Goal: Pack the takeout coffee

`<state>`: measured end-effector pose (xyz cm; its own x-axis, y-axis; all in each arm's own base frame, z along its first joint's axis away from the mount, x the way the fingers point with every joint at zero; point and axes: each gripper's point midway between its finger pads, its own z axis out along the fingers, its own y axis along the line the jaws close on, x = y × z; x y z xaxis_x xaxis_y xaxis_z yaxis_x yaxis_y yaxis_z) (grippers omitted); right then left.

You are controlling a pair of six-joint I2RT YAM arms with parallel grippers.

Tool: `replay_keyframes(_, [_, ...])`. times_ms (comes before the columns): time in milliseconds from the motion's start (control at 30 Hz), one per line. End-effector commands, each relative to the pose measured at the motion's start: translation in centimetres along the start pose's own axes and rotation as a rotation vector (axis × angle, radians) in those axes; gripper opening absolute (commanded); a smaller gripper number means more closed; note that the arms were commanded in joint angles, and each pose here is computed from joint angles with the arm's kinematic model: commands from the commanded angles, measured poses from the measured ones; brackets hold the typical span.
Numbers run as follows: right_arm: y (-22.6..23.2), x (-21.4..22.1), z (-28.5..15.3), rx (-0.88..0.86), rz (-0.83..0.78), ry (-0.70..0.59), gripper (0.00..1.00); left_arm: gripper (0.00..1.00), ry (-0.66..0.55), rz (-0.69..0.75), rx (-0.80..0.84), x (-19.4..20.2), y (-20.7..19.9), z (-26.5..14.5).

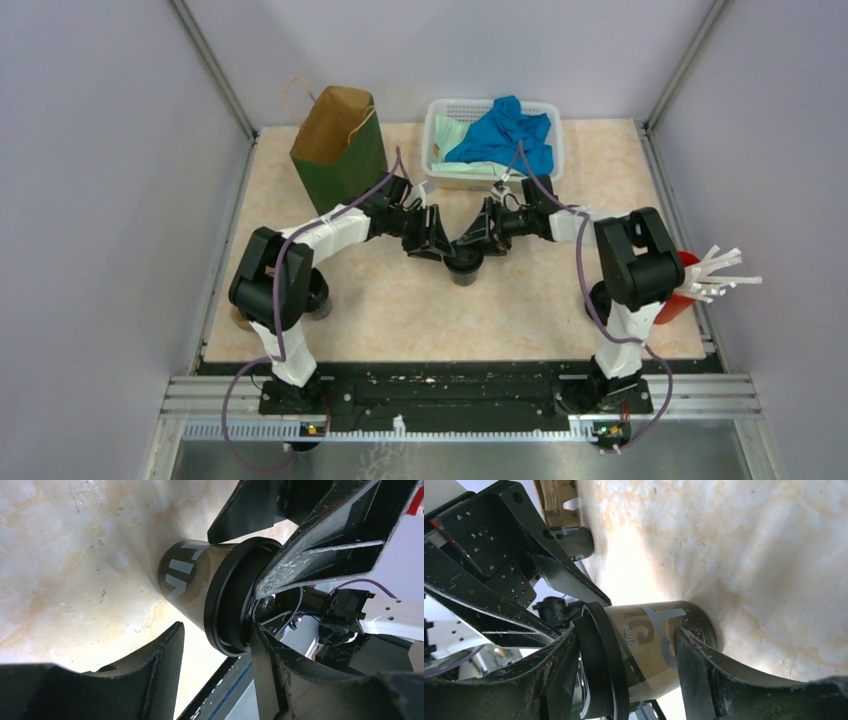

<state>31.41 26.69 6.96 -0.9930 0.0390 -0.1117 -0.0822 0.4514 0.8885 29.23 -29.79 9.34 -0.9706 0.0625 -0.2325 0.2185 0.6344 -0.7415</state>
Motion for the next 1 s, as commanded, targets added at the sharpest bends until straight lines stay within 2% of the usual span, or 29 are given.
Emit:
replay_keyframes(0, [-13.2, 5.2, -1.2, 0.556, 0.135, -0.019, 0.59, 0.56, 0.173, -0.067, -0.374, 7.1, 10.1, 1.2])
replay_keyframes(67, [-10.3, 4.3, -1.4, 0.471, 0.101, -0.043, 0.61, 0.56, 0.15, -0.053, -0.336, 6.3, 8.5, 0.8])
replay_keyframes(167, [-5.1, 2.3, -2.0, 0.355, 0.043, -0.076, 0.69, 0.58, 0.117, -0.017, -0.267, 4.2, 5.2, 0.1])
replay_keyframes(267, [-0.2, 0.0, -3.1, 0.289, -0.018, -0.106, 0.77, 0.65, 0.083, 0.002, -0.187, 2.5, 2.0, -0.6])
replay_keyframes(400, [3.2, -1.3, -4.4, 0.262, -0.067, -0.115, 0.84, 0.77, 0.055, 0.008, -0.104, 0.6, -1.0, -1.0])
replay_keyframes(533, [4.9, -1.6, -5.8, 0.259, -0.092, -0.137, 0.89, 0.87, 0.036, 0.01, -0.057, -0.6, -2.6, -1.2])
replay_keyframes(700, [5.0, -0.2, -6.6, 0.267, -0.099, -0.128, 0.89, 0.91, 0.041, 0.006, 0.013, -0.6, -3.9, -1.2])
replay_keyframes(867, [5.4, 1.1, -8.7, 0.341, -0.12, -0.153, 0.89, 0.88, 0.077, -0.032, 0.045, 0.2, -3.4, 0.0])
replay_keyframes(967, [5.2, 1.5, -10.6, 0.42, -0.127, -0.192, 0.89, 0.82, 0.093, -0.041, 0.047, 0.4, -3.1, 0.9])
